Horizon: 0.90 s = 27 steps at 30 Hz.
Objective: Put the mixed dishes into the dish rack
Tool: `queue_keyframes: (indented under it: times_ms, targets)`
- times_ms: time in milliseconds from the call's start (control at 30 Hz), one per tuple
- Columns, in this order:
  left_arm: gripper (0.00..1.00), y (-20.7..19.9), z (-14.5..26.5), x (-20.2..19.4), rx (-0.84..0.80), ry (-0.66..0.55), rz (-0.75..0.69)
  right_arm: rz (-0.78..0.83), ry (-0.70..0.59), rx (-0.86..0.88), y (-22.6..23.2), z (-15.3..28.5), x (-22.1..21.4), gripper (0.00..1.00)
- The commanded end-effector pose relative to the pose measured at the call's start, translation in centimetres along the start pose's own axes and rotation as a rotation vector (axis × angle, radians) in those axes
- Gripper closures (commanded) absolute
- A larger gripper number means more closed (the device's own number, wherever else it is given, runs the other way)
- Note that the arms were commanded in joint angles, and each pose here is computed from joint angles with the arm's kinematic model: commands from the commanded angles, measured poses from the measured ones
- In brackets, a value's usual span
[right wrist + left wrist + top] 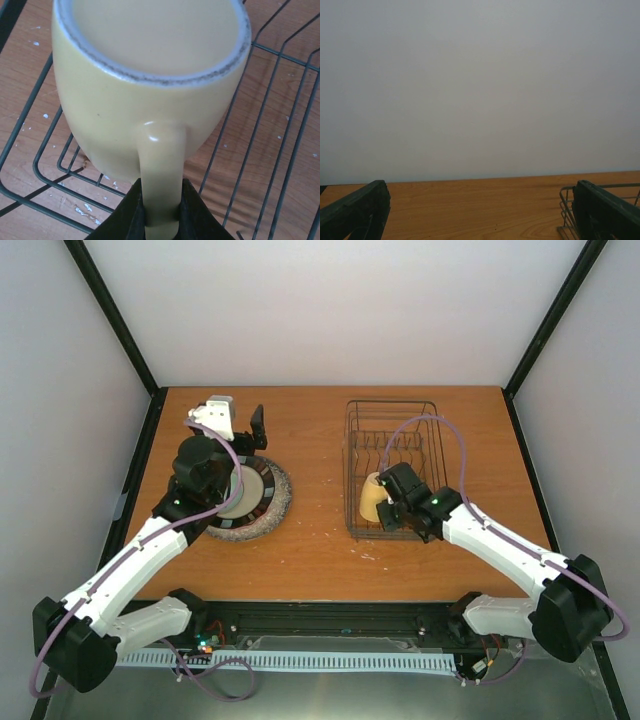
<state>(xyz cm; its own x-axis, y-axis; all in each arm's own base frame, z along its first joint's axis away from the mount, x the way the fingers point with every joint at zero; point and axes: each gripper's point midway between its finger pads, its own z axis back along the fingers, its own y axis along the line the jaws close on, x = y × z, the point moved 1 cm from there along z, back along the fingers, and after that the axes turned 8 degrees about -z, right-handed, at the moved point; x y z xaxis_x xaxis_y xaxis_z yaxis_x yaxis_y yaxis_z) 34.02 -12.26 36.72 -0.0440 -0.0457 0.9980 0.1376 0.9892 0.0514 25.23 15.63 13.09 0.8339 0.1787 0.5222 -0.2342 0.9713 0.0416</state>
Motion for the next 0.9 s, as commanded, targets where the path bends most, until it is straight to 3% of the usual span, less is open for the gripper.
queue_keyframes:
  times_ms: [0,700,867]
  targets:
    - [0.00,-0.1,0.4,0.0,-0.006,-0.001,0.004,0.018,-0.077,0.034,1.3,0.7,1.9,0.97]
    - [0.00,0.6,1.0,-0.2,0.024,-0.006,-0.006,0.075,0.030,0.045,2.7,-1.9,-0.1,0.97]
    - [0.00,0.6,1.0,-0.2,0.022,-0.002,-0.016,0.072,0.040,0.048,2.7,-1.2,-0.3,0.91]
